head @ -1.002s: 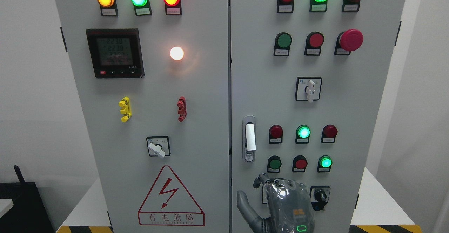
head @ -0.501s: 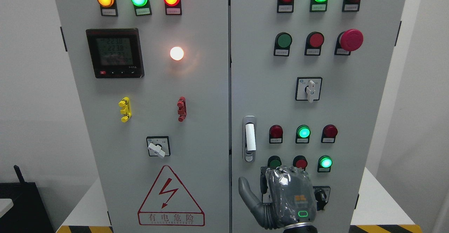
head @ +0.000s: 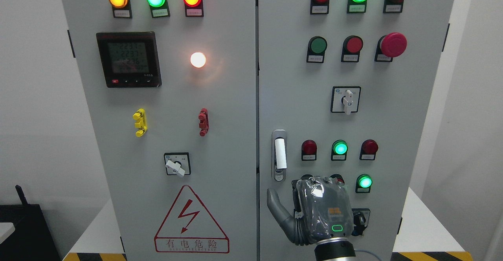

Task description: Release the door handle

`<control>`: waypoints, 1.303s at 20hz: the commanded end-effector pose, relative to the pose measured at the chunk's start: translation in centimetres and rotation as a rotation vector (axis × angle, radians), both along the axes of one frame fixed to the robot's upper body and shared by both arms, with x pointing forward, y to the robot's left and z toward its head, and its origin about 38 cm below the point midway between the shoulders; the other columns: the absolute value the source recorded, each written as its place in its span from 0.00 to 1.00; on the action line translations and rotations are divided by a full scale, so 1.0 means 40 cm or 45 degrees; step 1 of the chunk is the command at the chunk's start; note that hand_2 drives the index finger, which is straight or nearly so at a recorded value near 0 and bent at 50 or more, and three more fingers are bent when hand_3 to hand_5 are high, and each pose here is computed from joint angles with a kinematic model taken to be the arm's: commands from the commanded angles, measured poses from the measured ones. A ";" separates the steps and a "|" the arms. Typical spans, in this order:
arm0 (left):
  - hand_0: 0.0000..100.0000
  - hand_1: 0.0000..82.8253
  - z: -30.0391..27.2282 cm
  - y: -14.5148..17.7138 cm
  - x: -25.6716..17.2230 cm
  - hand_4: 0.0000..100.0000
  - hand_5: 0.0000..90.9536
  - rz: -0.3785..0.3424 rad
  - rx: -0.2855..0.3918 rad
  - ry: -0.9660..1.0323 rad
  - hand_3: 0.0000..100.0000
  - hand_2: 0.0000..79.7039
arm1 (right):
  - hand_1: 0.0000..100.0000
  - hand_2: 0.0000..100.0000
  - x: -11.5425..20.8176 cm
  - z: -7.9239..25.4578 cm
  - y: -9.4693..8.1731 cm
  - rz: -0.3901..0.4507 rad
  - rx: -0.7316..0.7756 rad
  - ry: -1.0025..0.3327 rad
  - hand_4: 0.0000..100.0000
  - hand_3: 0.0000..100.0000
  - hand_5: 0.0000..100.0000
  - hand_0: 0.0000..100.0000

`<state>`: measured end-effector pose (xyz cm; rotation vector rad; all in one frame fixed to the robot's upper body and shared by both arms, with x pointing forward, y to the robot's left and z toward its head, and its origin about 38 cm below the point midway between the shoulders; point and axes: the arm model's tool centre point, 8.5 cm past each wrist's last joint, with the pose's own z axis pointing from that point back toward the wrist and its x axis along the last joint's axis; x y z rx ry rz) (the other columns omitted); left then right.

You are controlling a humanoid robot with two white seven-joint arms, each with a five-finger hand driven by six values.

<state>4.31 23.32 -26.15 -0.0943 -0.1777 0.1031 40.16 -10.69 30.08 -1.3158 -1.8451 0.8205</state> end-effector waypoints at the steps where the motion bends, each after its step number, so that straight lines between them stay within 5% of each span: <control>1: 0.12 0.47 0.000 0.000 -0.016 0.00 0.00 0.015 0.000 0.023 0.00 0.00 | 0.00 1.00 0.042 -0.004 0.008 -0.014 -0.025 0.048 1.00 1.00 0.97 0.34; 26: 0.12 0.47 0.000 0.000 -0.014 0.00 0.00 0.015 0.000 0.021 0.00 0.00 | 0.00 0.99 0.080 0.039 -0.001 -0.042 -0.025 0.051 1.00 1.00 0.97 0.34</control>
